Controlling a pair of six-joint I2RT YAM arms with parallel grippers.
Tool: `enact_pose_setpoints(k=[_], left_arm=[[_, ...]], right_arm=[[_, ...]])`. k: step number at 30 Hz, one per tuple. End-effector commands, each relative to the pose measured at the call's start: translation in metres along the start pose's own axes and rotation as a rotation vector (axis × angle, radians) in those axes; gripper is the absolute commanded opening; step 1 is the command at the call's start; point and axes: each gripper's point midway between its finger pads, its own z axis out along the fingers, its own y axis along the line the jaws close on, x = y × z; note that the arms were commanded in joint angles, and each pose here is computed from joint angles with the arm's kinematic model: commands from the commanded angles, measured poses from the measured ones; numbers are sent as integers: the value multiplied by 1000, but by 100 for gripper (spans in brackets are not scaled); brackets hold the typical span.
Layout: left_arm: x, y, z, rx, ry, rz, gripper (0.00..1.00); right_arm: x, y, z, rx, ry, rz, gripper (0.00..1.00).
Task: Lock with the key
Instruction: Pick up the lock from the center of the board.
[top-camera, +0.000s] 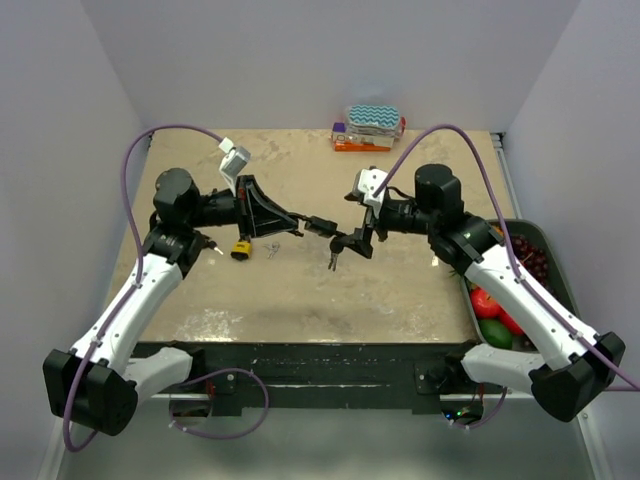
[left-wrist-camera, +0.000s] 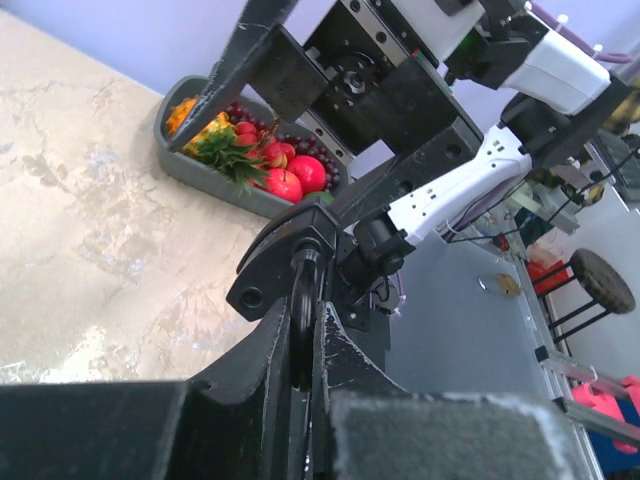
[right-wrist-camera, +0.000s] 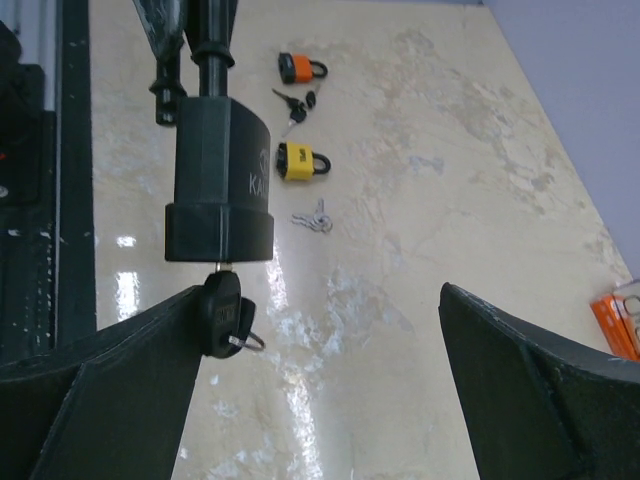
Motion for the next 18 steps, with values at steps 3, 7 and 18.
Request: enact_pose_setpoints(k=[3, 7, 18], left_arm=[[-28, -37, 5, 48, -45, 173, 0], [-33, -43, 6, 51, -77, 172, 0], [-39, -53, 7, 57, -108, 170, 0]], right_arm=[[-59, 22, -13, -91, -182, -93, 99], [-59, 37, -11, -130, -177, -125, 99], [-60, 43, 1, -153, -177, -69, 83]])
